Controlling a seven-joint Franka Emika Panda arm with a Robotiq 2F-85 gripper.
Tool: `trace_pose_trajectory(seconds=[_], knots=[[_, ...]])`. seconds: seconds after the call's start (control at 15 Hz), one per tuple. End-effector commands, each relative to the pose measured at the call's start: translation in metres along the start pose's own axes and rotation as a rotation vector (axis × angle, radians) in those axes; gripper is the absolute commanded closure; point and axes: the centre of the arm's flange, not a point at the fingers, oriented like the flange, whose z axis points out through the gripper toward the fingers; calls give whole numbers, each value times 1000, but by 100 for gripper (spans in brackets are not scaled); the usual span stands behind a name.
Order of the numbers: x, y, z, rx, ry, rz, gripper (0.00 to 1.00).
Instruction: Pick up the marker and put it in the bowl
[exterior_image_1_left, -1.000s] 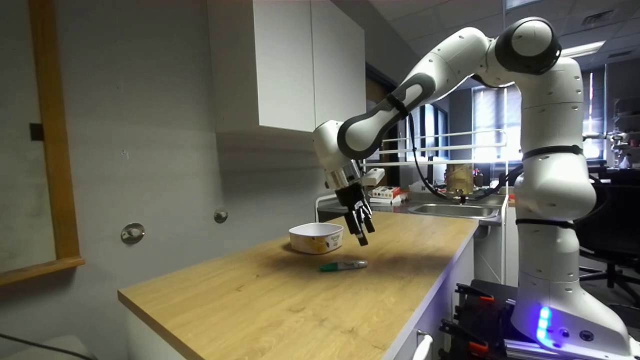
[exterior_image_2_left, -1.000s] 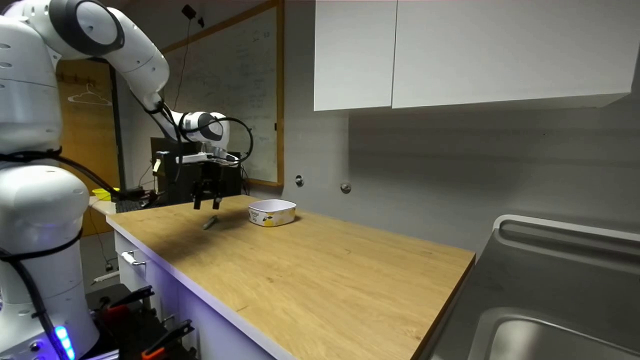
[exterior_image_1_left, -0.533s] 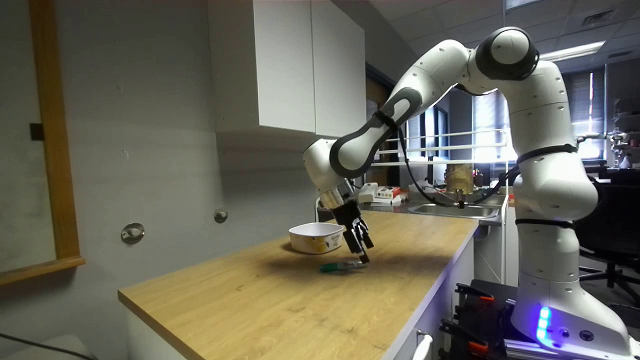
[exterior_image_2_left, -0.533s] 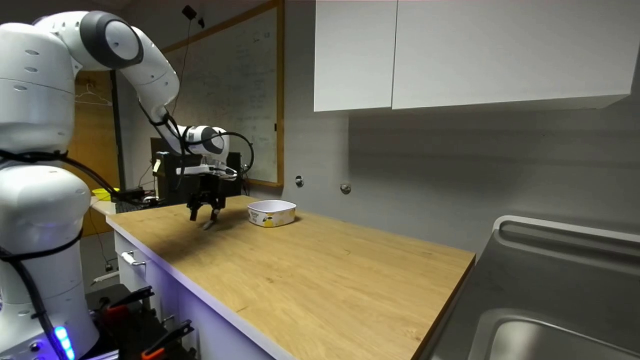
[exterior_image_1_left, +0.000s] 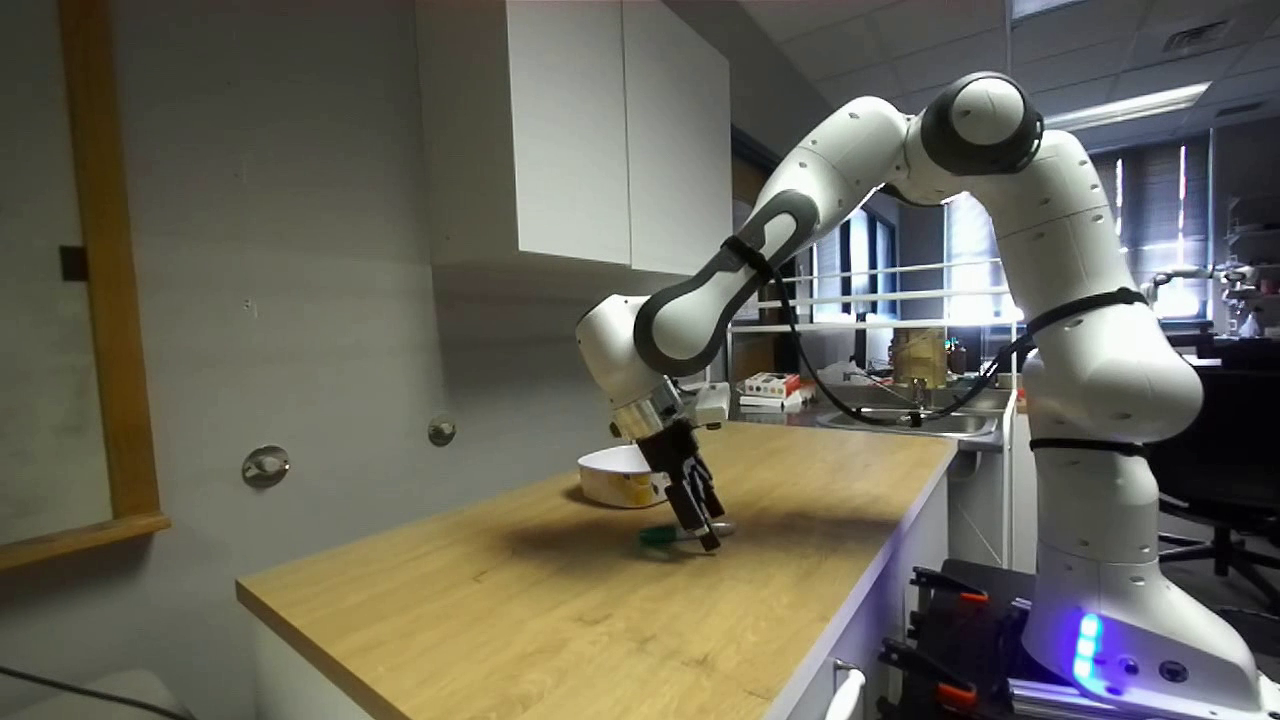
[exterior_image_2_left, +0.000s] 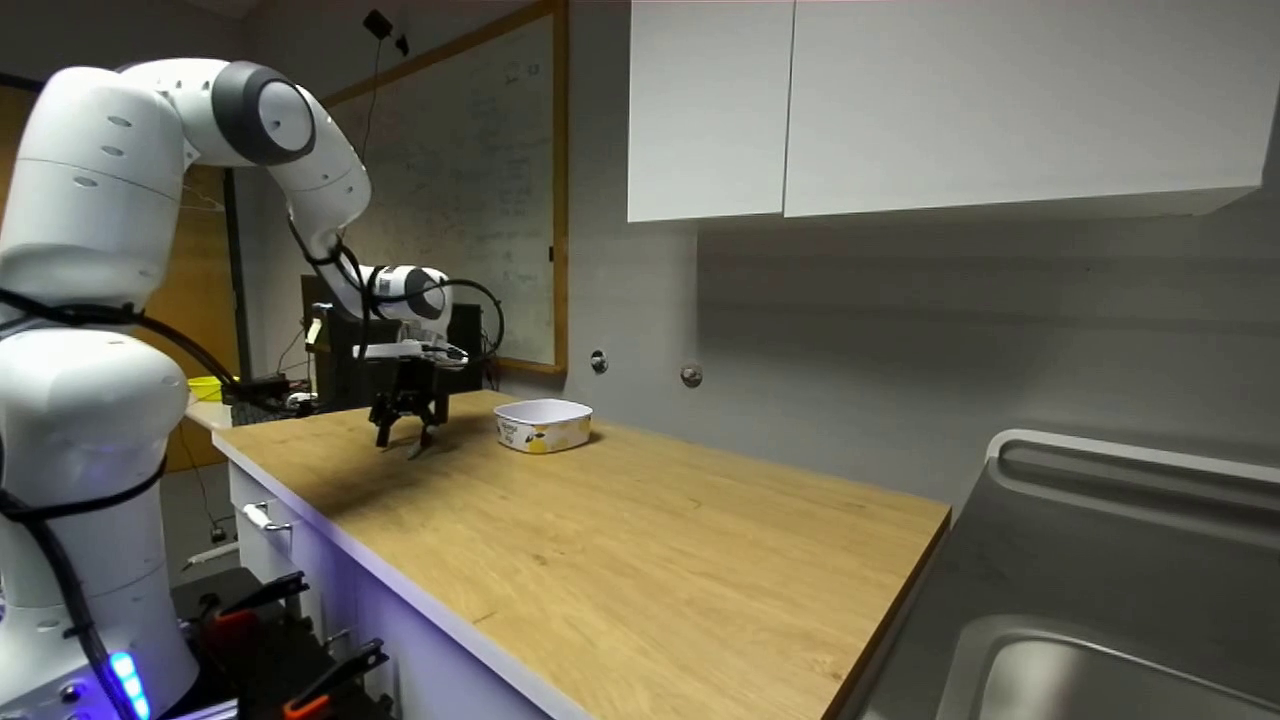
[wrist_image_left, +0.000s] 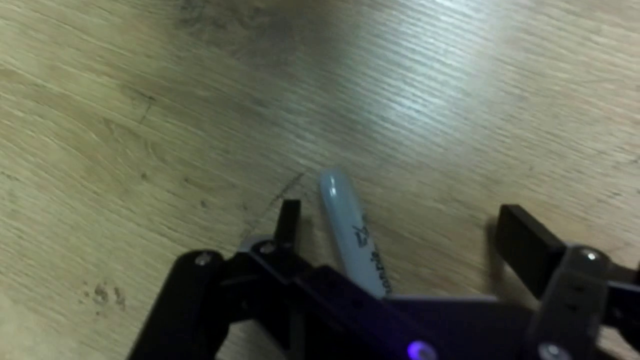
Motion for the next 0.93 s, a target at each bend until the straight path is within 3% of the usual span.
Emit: trace_pose_trajectory(seconds=[0.0,0.27,0.4,0.67,0.87], knots=[[16,-4,-10,-33,-10,-61,0],[23,1,-19,-52,-10,-118,0],[26,6,-23,-44,-4,-147,7],[36,14,-19,-35,-8,-196,0],[47,20,-4,-24,-28,-219,0]])
